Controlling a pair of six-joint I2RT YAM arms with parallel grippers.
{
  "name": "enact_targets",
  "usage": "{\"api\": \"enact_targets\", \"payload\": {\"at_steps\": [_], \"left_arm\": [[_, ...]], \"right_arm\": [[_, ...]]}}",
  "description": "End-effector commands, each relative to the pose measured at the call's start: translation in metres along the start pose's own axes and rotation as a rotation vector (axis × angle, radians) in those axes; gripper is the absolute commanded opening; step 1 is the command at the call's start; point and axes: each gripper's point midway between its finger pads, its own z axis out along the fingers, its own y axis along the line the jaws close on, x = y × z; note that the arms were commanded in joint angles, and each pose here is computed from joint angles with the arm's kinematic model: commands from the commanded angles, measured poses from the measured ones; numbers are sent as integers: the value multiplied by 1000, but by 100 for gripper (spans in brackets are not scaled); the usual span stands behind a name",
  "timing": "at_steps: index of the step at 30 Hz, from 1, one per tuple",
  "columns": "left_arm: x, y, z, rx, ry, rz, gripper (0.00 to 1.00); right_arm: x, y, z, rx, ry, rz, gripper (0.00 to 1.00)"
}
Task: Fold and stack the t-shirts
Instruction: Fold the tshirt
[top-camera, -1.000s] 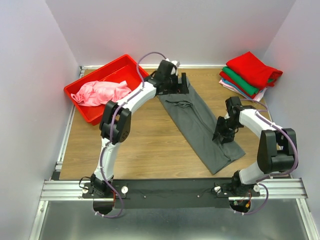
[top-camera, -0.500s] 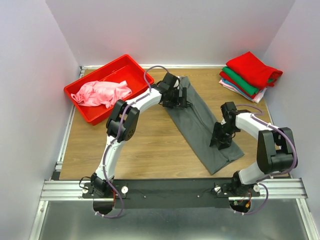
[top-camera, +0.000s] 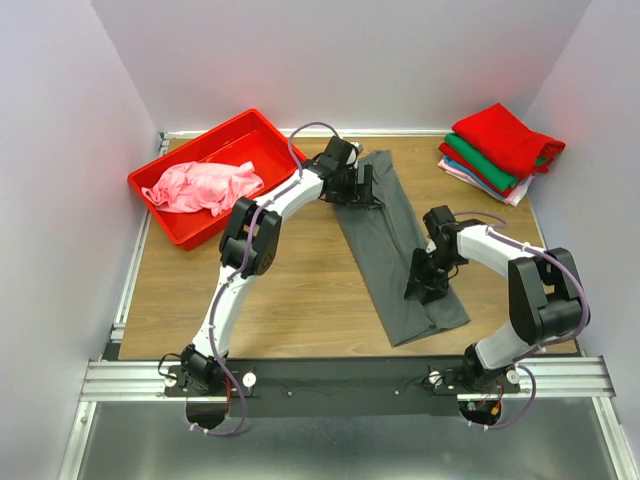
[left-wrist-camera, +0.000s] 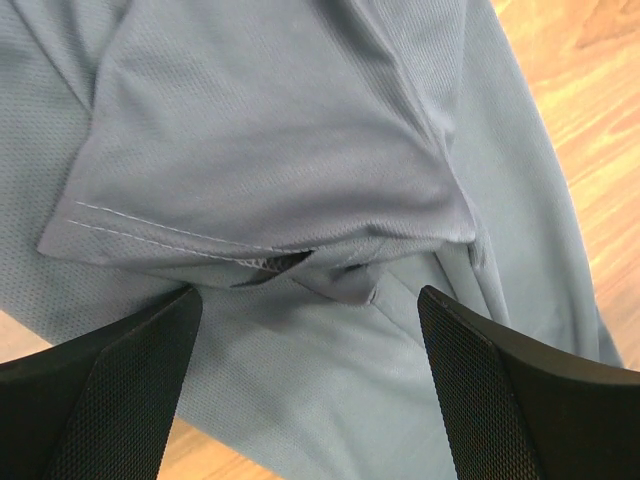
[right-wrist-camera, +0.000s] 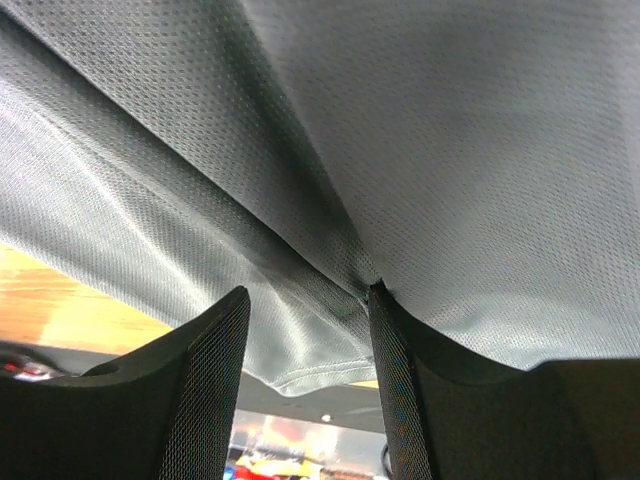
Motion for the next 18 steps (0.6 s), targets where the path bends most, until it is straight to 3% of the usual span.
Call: {"api": "enact_targets", "payload": {"at_steps": [1,18], "left_arm": [[15,28,18,-41,65,0,97],[-29,34,28,69,-28,47,97]], "right_arm": [[0,11,17,-5,25,0,58],[-12,90,36,-59,87,-113,58]]}}
